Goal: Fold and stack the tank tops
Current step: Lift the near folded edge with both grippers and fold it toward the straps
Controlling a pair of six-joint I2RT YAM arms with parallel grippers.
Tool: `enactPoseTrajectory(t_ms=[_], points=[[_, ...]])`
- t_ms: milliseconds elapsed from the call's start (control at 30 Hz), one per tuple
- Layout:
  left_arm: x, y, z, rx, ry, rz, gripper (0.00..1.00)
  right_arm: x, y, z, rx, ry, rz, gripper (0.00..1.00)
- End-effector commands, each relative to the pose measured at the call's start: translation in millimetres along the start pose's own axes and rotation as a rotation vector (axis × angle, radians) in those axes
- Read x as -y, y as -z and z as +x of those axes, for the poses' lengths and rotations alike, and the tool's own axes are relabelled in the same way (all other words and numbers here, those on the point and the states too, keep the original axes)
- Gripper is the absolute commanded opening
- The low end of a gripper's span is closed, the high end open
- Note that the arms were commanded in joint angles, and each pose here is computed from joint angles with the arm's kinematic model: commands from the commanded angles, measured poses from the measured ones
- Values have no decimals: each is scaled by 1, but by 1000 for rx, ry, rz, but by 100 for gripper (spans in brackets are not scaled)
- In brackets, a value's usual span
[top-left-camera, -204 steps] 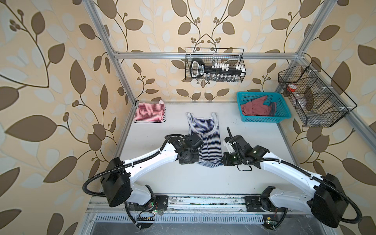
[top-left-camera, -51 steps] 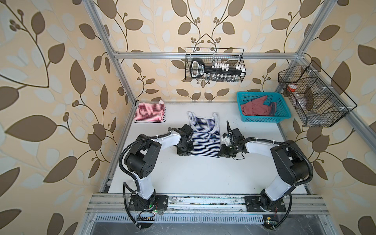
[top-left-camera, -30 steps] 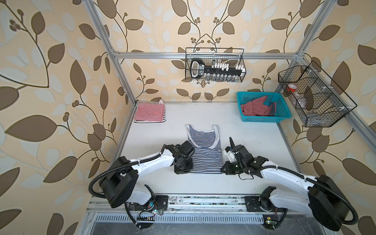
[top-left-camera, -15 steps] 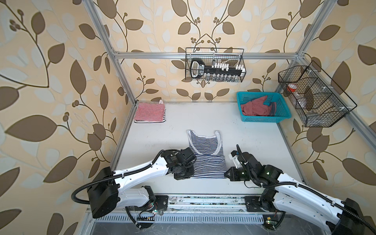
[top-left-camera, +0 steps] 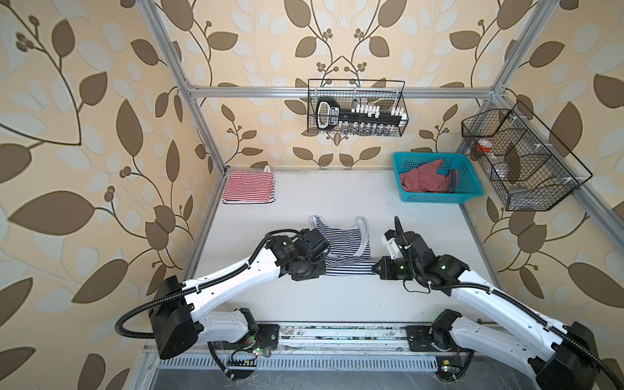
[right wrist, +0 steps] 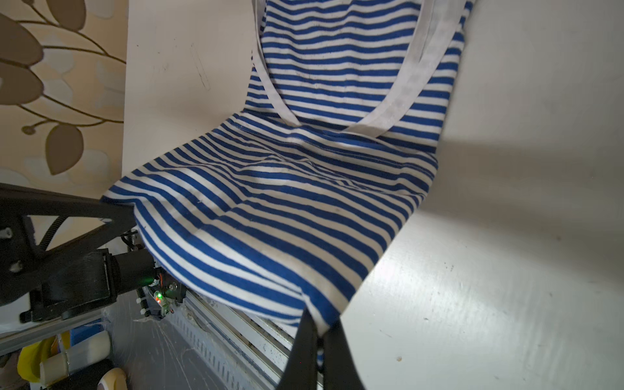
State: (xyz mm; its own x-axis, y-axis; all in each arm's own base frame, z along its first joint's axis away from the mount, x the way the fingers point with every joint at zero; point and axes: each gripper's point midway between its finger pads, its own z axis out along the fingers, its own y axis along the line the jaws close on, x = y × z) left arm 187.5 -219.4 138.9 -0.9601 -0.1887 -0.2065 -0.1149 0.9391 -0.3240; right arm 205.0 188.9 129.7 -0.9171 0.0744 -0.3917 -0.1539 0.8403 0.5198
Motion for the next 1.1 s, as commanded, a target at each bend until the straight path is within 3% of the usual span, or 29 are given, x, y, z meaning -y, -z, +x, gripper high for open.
enactPoseTrajectory(t_ms=[0,433,1067], points=[[0,11,-23,54,-31,-29,0,-6,3,-16,7,38,-22,0],[2,5,-81,57,-3,-18,0,-4,-12,-73,14,9,-77,0],[-2,-59,-144,-33,52,-27,0,25,-72,-121,-73,-95,-129,0]])
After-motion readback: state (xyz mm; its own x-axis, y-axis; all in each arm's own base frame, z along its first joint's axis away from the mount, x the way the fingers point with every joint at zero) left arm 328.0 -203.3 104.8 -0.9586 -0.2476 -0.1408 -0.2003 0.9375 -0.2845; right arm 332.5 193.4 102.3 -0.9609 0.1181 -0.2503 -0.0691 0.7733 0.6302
